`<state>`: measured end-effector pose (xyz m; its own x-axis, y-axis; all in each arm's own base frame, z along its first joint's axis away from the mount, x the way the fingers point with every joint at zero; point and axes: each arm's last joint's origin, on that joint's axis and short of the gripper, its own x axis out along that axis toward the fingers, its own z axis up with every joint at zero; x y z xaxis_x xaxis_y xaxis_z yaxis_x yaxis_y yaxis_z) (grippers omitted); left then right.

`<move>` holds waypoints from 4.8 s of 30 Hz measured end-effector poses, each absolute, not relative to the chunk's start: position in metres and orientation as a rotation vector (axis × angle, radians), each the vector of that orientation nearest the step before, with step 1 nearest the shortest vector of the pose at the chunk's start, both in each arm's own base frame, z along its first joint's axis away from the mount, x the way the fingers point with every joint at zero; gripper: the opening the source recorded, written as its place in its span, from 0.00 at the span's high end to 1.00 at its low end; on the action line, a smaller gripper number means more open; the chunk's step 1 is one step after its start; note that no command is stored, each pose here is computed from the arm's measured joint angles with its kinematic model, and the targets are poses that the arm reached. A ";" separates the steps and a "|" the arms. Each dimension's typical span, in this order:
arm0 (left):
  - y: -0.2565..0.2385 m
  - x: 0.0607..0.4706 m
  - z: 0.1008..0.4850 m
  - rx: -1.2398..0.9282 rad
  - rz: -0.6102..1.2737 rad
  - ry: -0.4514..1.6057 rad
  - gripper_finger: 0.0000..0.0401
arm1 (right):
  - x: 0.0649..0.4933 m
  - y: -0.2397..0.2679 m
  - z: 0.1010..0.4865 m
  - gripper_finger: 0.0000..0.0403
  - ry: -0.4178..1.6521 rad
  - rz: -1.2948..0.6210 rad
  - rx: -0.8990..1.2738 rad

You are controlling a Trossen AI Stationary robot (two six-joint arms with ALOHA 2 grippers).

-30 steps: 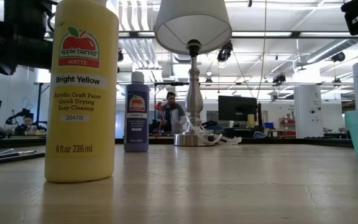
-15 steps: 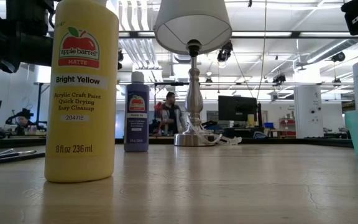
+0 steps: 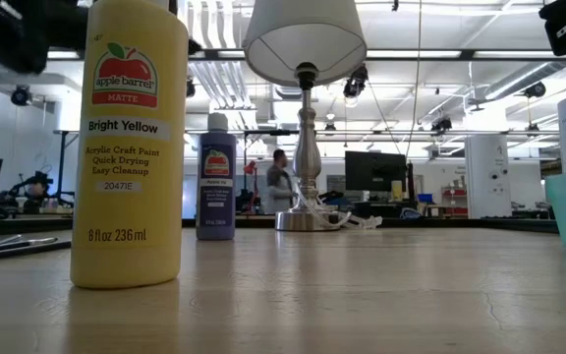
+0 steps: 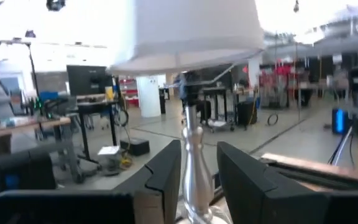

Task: Pick & Place Paint Supplies
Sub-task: Put the silver paint brush into the yellow cup

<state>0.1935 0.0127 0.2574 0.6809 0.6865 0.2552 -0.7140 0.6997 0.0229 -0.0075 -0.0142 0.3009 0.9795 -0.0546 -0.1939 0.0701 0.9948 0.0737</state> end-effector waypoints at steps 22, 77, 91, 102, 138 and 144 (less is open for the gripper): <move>0.005 0.233 0.410 0.035 0.687 0.183 0.72 | -0.008 -0.014 0.301 0.98 0.193 -0.063 0.080; -0.105 0.199 0.409 -0.283 0.282 0.196 0.72 | -0.007 -0.014 0.301 0.98 0.193 -0.063 0.080; -0.114 0.204 0.388 -0.575 0.213 0.355 0.73 | -0.008 -0.014 0.301 0.98 0.193 -0.063 0.080; -0.127 0.218 0.377 -0.601 0.162 0.416 0.73 | -0.008 -0.014 0.301 0.98 0.193 -0.063 0.080; -0.116 0.206 0.354 -0.637 0.334 0.644 0.77 | -0.008 -0.014 0.301 0.98 0.193 -0.063 0.080; -0.110 0.200 0.347 -0.672 0.457 0.670 0.78 | -0.008 -0.014 0.301 0.98 0.193 -0.063 0.080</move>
